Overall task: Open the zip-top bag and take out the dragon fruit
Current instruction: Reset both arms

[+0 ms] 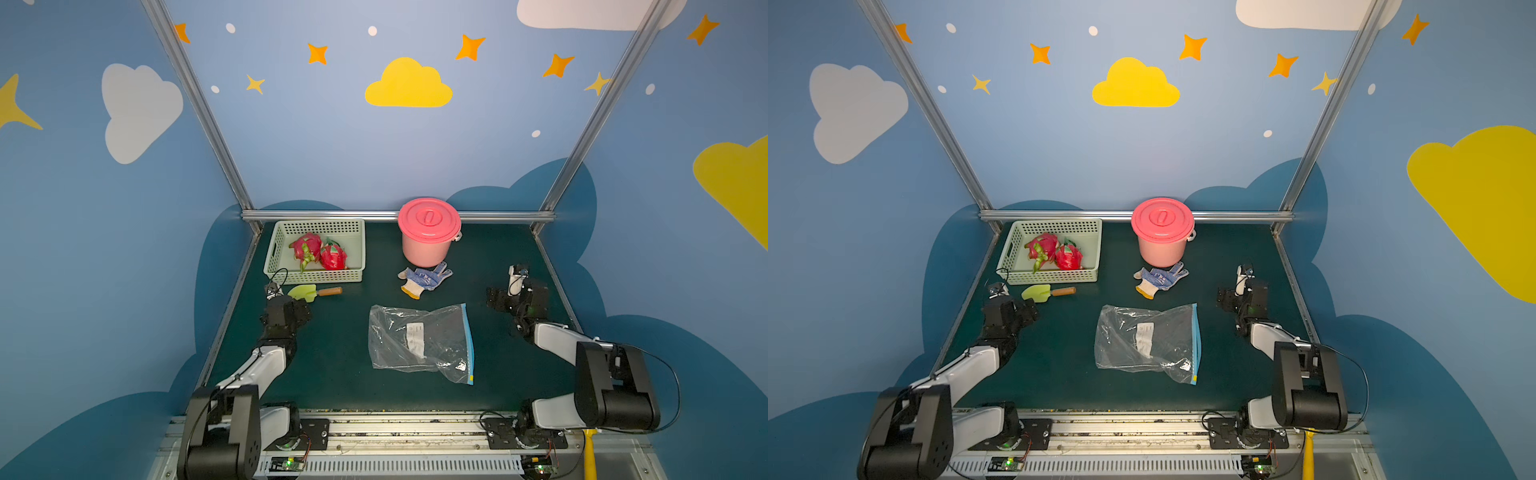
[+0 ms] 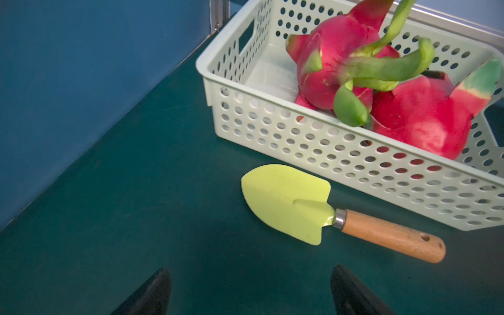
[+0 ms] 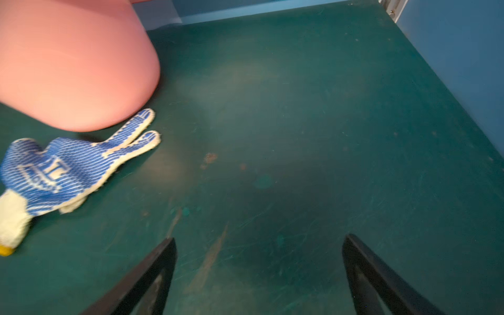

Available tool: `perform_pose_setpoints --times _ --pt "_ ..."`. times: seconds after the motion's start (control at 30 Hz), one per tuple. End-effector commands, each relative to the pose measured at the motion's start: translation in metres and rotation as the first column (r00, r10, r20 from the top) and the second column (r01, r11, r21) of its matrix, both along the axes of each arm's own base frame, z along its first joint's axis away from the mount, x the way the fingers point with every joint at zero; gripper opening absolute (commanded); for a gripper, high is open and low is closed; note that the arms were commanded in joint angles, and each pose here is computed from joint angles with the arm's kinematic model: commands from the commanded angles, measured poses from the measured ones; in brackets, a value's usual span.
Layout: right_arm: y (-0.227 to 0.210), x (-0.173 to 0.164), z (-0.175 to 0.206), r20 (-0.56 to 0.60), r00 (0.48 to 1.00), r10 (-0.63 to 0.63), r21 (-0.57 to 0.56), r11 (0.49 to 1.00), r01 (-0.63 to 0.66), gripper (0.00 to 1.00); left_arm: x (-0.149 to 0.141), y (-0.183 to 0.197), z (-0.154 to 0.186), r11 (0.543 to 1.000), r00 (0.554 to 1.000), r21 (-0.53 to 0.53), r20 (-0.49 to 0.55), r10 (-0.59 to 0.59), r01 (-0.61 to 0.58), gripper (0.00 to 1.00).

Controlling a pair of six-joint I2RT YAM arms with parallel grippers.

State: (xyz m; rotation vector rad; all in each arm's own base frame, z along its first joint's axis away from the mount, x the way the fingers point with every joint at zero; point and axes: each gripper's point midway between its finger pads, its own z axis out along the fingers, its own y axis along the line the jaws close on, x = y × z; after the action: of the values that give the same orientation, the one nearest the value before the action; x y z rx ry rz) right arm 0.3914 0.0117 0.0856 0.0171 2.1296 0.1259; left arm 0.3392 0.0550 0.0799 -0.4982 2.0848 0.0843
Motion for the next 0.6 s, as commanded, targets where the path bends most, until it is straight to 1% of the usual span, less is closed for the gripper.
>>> perform_pose_setpoints --times 0.0,0.07,0.1,0.17,0.2,0.23,0.3,0.33,0.57 --pt "0.012 0.005 0.011 0.129 0.987 0.091 -0.002 0.996 -0.092 0.93 0.037 -0.012 0.025 0.994 0.986 0.021 0.121 -0.111 0.109 0.91" --pt "0.016 0.001 0.013 0.147 0.982 0.117 -0.009 0.993 -0.117 0.93 0.048 -0.021 0.024 0.987 0.974 -0.001 0.16 -0.16 0.162 0.91" --pt "0.016 -0.001 0.013 0.176 0.977 0.119 -0.01 0.993 -0.119 0.93 0.051 -0.029 0.018 0.977 0.967 -0.004 0.147 -0.208 0.211 0.91" --pt "0.014 -0.004 0.009 0.215 0.971 0.106 -0.005 0.994 -0.107 0.93 0.051 -0.039 0.008 0.963 0.95 0.003 0.166 -0.265 0.268 0.91" --pt "0.012 -0.004 0.009 0.227 0.97 0.089 0.001 0.996 -0.092 0.93 0.048 -0.04 0.003 0.961 0.946 0.008 0.177 -0.273 0.275 0.91" --pt "0.013 -0.004 0.008 0.218 0.971 0.098 -0.002 0.995 -0.1 0.93 0.05 -0.039 0.003 0.963 0.945 0.013 0.188 -0.268 0.271 0.92" --pt "0.016 -0.001 0.005 0.169 0.978 0.118 -0.014 0.993 -0.118 0.93 0.053 -0.036 0.001 0.968 0.959 -0.006 0.135 -0.25 0.253 0.93" --pt "0.017 0.002 0.004 0.163 0.98 0.111 -0.033 0.994 -0.107 0.93 0.055 -0.036 0.0 0.968 0.959 -0.003 0.137 -0.247 0.249 1.0" --pt "0.017 0.001 0.004 0.159 0.982 0.104 -0.043 0.994 -0.099 0.93 0.055 -0.036 0.0 0.968 0.959 0.0 0.132 -0.249 0.252 1.0"
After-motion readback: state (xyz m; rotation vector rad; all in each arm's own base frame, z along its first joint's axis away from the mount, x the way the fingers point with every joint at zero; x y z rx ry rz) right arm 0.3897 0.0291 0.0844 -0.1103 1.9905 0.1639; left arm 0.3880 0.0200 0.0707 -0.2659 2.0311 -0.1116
